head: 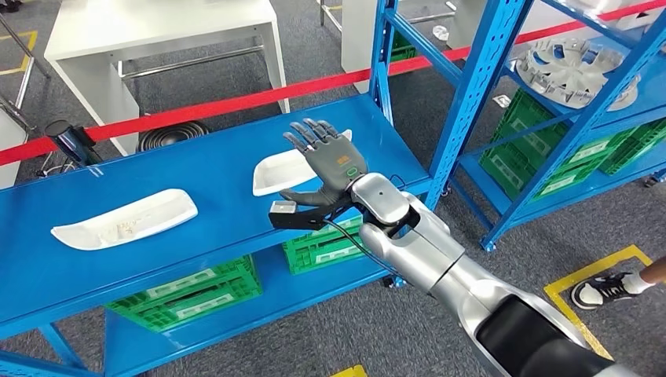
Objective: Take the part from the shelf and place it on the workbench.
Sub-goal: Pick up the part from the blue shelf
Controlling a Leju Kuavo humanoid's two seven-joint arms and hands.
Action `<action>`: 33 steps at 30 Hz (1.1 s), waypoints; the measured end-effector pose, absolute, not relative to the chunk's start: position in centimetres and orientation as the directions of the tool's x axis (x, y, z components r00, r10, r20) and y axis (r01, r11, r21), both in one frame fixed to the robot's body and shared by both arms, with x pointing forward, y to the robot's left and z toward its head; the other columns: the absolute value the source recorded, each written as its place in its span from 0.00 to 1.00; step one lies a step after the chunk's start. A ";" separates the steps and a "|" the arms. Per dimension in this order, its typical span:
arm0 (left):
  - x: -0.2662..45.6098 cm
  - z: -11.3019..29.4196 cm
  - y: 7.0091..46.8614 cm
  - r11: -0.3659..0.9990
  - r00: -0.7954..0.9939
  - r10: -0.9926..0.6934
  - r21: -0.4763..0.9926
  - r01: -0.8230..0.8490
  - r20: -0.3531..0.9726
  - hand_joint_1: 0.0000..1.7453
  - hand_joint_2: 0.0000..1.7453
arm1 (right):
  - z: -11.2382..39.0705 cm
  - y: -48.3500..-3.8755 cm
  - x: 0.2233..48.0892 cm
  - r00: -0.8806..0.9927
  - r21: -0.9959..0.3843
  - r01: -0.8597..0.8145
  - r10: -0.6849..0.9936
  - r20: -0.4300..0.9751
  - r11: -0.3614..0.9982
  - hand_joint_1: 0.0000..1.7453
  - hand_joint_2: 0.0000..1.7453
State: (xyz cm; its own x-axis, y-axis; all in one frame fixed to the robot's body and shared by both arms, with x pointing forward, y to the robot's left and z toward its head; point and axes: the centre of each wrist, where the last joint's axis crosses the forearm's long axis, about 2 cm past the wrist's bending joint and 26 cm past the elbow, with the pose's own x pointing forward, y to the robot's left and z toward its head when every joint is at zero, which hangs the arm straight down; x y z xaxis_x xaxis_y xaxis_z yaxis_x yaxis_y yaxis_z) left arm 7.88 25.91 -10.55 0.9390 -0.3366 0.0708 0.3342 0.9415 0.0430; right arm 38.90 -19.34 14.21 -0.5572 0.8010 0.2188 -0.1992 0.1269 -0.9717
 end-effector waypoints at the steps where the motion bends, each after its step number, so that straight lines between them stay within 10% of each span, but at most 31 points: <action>1: 7.9 -10.5 25.9 0.941 0.938 -0.339 0.043 0.337 0.070 0.00 0.00 | 14.1 -19.2 38.8 -0.556 -0.970 -0.204 0.801 0.224 0.130 0.00 0.00; 33: 8.7 -10.4 26.0 0.933 0.930 -0.359 0.050 0.356 0.075 0.00 0.00 | 11.9 -17.4 36.7 -0.545 -0.947 -0.278 0.786 0.292 0.159 0.00 0.00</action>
